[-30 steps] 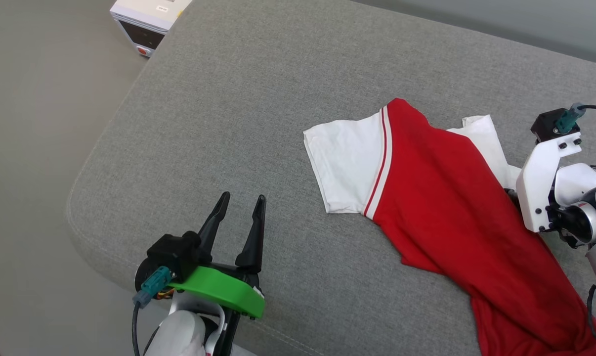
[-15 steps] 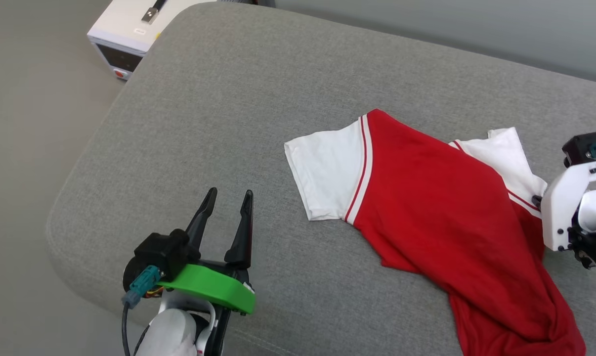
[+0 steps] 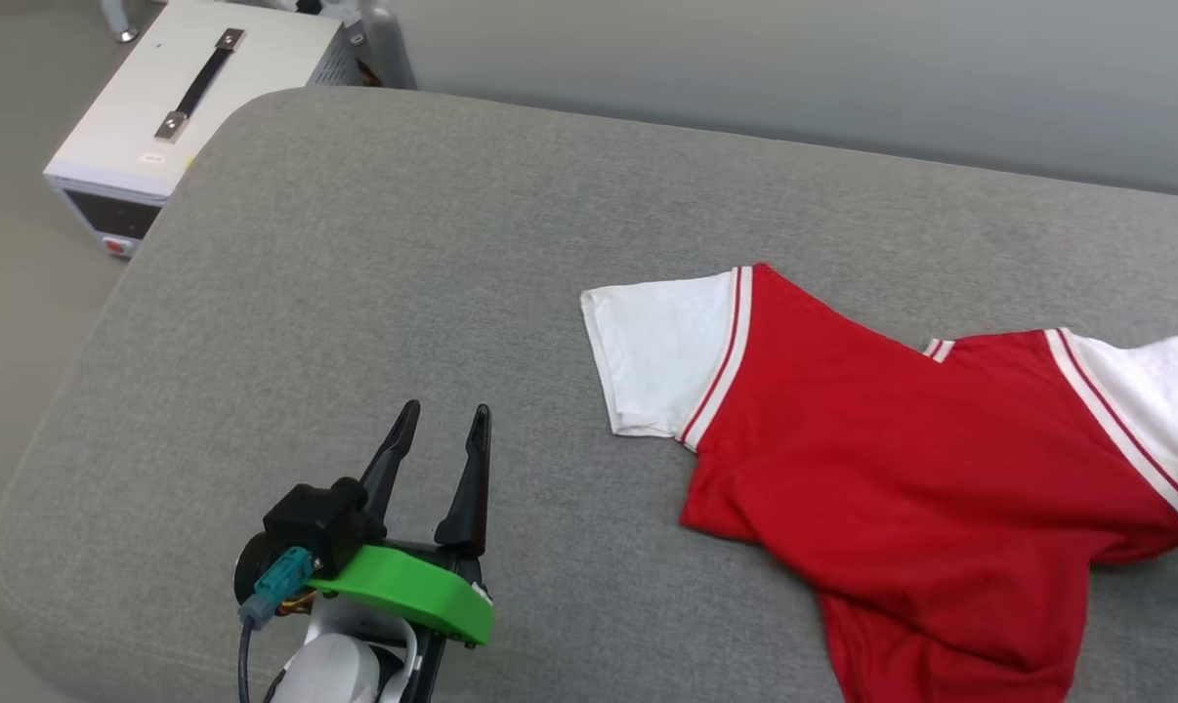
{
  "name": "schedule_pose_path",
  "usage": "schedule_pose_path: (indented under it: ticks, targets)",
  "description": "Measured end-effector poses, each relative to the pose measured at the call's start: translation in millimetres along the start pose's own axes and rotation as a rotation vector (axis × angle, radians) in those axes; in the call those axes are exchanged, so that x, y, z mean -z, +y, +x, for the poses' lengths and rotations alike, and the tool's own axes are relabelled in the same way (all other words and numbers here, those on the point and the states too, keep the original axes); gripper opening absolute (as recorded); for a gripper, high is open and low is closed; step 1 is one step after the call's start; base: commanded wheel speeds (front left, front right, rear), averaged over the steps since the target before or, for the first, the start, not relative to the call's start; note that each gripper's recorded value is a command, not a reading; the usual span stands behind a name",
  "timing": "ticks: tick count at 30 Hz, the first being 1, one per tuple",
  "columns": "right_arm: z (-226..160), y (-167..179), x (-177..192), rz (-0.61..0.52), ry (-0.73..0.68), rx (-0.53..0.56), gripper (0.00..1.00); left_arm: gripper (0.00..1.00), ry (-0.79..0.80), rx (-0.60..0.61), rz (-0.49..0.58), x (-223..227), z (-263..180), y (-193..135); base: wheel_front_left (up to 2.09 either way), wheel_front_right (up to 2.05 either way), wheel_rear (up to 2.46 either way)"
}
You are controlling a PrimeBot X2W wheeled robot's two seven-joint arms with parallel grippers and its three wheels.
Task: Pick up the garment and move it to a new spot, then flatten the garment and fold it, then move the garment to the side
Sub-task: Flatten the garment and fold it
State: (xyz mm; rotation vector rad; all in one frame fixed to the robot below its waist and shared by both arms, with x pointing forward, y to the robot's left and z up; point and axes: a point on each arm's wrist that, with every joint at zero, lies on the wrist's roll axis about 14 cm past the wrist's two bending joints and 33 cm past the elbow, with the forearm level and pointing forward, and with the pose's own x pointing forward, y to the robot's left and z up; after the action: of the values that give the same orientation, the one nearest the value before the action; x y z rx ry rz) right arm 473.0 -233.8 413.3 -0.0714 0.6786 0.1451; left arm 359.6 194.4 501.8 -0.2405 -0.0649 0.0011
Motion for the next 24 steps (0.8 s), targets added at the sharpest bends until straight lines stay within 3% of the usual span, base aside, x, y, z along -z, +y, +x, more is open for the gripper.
schedule_pose_path:
  ticks: [4, 8, 9, 10, 15, 20, 24]
  targets:
    - [-19, -34, 21, 0.067, 0.006, 0.098, 0.0, 1.0, -0.001, 0.034, 0.0, 1, 6, -10, 0.0, 0.0, 0.0]
    - [-31, -46, 39, 0.122, 0.003, 0.153, 0.0, 1.0, 0.013, 0.059, -0.004, 6, 10, -17, 0.0, 0.0, 0.0]
    - [-33, -45, 41, 0.135, -0.004, 0.158, 0.29, 1.0, 0.019, 0.064, -0.005, 8, 11, -19, 0.0, 0.0, 0.0]
    - [-35, -45, 42, 0.144, -0.017, 0.163, 1.0, 1.0, 0.024, 0.071, -0.006, 9, 12, -21, 0.0, 0.0, 0.0]
    - [-47, -42, 24, 0.14, -0.147, 0.178, 1.0, 1.0, 0.029, 0.102, -0.01, 11, 16, -31, 0.0, 0.0, 0.0]
    - [-76, -32, -28, 0.097, -0.426, 0.159, 1.0, 1.0, 0.015, 0.142, -0.01, 7, 21, -42, 0.0, 0.0, 0.0]
    - [-104, -23, -43, 0.079, -0.582, 0.148, 1.0, 1.0, 0.003, 0.175, -0.024, 4, 24, -53, 0.0, 0.0, 0.0]
